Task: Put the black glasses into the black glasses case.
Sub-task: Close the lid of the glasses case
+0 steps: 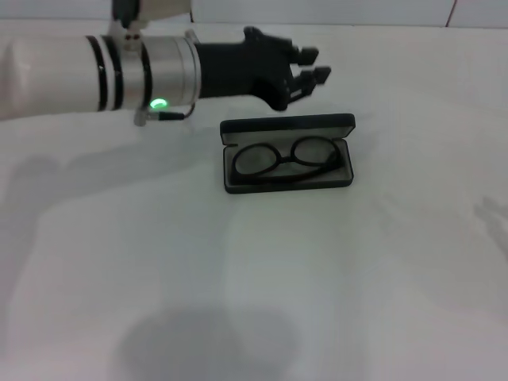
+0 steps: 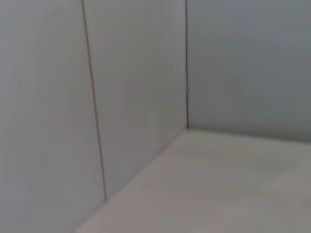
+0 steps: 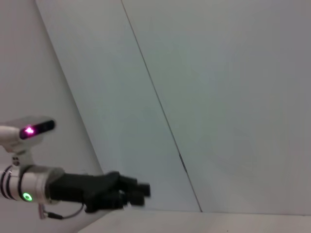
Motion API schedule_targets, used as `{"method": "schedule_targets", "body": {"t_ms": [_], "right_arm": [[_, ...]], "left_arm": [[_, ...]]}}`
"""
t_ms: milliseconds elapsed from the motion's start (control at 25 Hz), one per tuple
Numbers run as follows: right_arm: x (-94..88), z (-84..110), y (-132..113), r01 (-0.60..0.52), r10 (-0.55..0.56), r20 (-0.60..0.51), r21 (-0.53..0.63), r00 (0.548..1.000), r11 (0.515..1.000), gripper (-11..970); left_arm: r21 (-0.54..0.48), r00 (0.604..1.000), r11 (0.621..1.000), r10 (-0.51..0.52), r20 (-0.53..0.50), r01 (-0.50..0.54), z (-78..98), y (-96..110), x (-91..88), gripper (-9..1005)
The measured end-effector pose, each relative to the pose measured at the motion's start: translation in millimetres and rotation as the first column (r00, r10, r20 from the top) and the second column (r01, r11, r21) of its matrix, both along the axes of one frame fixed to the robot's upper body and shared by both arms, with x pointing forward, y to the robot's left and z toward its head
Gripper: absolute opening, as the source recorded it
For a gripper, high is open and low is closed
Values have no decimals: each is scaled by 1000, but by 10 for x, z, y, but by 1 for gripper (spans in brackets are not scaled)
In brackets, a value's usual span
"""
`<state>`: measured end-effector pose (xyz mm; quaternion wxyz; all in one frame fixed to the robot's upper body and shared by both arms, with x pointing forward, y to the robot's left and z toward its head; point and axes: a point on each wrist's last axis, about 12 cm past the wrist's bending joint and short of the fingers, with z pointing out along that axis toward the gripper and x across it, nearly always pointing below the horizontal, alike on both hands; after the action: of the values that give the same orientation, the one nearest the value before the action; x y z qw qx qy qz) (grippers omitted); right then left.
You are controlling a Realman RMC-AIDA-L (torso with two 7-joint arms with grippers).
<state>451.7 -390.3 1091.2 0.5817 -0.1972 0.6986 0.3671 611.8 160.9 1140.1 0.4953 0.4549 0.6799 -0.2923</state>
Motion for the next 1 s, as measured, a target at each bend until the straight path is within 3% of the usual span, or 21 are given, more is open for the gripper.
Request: {"method": "schedule_targets", "body": {"t_ms": [520,1000], "right_arm": [[41,-37,37,1,-1,-3,1,1000,1000,149],[60,-41,59,-11,11,-5,-6,1000,1000,149]], "left_arm": [[95,997,995,21,-77,-14,-231,-56,61,268],[106,995,994,45,-94,-35,-295,-44,81,224]]}}
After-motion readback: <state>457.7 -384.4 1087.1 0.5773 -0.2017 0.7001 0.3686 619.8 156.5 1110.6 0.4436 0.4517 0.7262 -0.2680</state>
